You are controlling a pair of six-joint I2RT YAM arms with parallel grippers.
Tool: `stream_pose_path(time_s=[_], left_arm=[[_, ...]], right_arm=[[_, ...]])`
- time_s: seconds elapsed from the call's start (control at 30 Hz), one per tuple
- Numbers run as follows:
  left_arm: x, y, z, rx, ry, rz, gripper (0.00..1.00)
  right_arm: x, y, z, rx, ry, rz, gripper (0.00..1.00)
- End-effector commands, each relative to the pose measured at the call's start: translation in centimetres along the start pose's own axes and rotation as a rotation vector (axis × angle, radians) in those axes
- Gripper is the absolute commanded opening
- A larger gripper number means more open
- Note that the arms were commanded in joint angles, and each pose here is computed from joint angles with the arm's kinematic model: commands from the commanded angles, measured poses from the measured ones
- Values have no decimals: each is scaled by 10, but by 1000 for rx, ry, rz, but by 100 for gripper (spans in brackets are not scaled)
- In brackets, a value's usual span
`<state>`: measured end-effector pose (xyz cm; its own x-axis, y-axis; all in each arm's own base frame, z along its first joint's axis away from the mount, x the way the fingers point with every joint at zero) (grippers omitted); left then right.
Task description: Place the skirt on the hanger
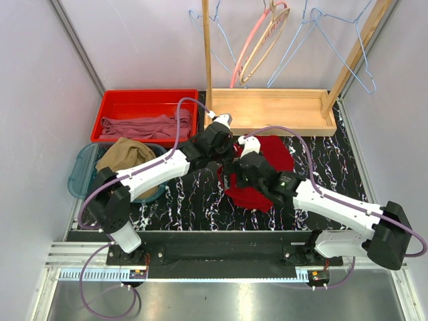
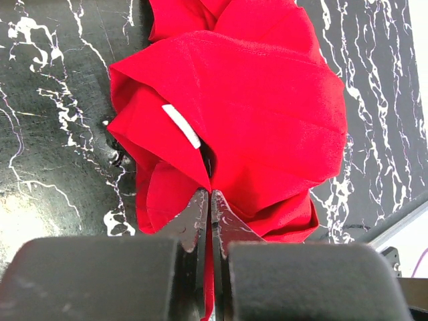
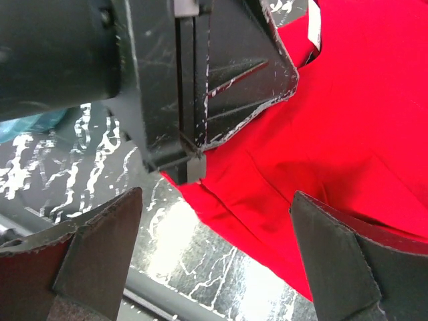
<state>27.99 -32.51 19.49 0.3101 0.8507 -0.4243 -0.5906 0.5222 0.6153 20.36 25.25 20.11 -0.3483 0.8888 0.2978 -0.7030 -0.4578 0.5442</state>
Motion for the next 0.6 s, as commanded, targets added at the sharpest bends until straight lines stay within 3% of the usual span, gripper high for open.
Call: stream_pose_path(time_s=[0.0,0.23,0.37,0.4,0.47,0.5,0.57], left_arm=[[-16,19,22,-95,17,-46,0],[-19,29,24,-106,22,-55,0],[-19,31,22,-103,27,-56,0],[-20,34,23,-106,29,-66,0],[-21,38,23,-106,30,-73,0],[-20,40,24,-114,29,-70,0],[-18,46,25,-129,29,-63,0]], right_arm=[[9,-3,19,-85,-18,-46,100],[-8,-16,3,-97,-67,-159,94],[-23,-16,-5,-128,-89,-223,67],[-23,-15,-5,-133,-93,-227,49],[-23,-12,-1,-146,-107,-227,35],[-23,-11,0,-151,-110,-225,22],[-23,-5,6,-170,-120,-222,10]])
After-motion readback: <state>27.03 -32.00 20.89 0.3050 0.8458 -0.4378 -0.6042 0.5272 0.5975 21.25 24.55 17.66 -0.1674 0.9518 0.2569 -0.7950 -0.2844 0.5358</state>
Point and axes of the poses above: each gripper's point midway between its finger pads, its own y axis back along the fingers, its own x axis along the line the jaws close on, z = x × y, the point moved 5 cm from there along y, back along the fingers, and after that the axes turned 2 degrees about -y, right-handed, at the moved point
